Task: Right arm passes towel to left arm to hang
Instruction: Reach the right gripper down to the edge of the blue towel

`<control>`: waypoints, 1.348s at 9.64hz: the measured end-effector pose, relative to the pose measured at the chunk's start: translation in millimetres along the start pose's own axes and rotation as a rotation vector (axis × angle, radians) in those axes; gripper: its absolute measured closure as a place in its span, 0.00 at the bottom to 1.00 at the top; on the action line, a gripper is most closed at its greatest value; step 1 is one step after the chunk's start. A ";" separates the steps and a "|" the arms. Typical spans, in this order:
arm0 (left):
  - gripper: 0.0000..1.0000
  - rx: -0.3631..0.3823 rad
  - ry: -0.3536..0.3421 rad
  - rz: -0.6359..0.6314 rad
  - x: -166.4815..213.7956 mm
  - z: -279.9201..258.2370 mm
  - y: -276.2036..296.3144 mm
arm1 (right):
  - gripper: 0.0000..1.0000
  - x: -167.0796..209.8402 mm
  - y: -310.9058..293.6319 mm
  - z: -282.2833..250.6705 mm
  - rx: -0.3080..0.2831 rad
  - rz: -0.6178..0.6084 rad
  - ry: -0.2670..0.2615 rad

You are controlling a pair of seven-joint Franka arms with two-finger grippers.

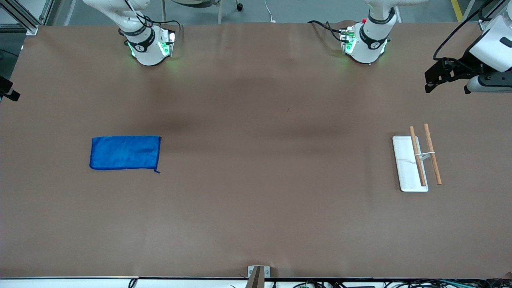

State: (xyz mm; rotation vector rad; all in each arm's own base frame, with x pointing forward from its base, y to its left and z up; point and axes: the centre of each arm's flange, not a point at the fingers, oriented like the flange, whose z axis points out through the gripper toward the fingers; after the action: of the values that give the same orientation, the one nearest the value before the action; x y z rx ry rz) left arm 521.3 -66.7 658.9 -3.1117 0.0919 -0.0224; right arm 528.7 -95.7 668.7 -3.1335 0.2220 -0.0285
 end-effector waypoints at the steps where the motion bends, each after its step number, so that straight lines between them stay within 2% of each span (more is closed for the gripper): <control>1: 0.00 0.000 0.000 0.000 0.0 -0.3 -0.2 | 0.00 0.0 0.0 0.0 0.000 0.000 0.000; 6: 0.00 -0.001 0.008 -0.015 0.2 -4.4 -8.2 | 0.00 0.5 -0.2 1.2 0.000 -0.001 -0.003; 8: 0.00 -0.001 0.006 -0.020 0.6 -3.7 -11.0 | 0.00 9.2 -3.6 21.2 -0.001 -0.012 -0.047; 9: 0.00 -0.001 0.004 -0.021 0.9 -3.0 -11.1 | 0.00 16.9 -7.6 47.0 -0.001 -0.020 -0.087; 10: 0.00 -0.001 0.003 -0.020 1.1 -2.7 -11.0 | 0.00 27.4 -13.4 84.5 -0.002 -0.031 -0.106; 13: 0.00 -0.001 0.003 -0.021 1.2 -2.8 -11.2 | 0.00 43.6 -25.1 209.9 -0.008 -0.052 -0.108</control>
State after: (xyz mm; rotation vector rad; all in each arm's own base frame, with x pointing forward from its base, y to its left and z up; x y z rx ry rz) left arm 523.1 -55.7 662.0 -3.1137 0.0599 -0.0273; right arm 579.3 -77.2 459.6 -3.1360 0.1398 0.1419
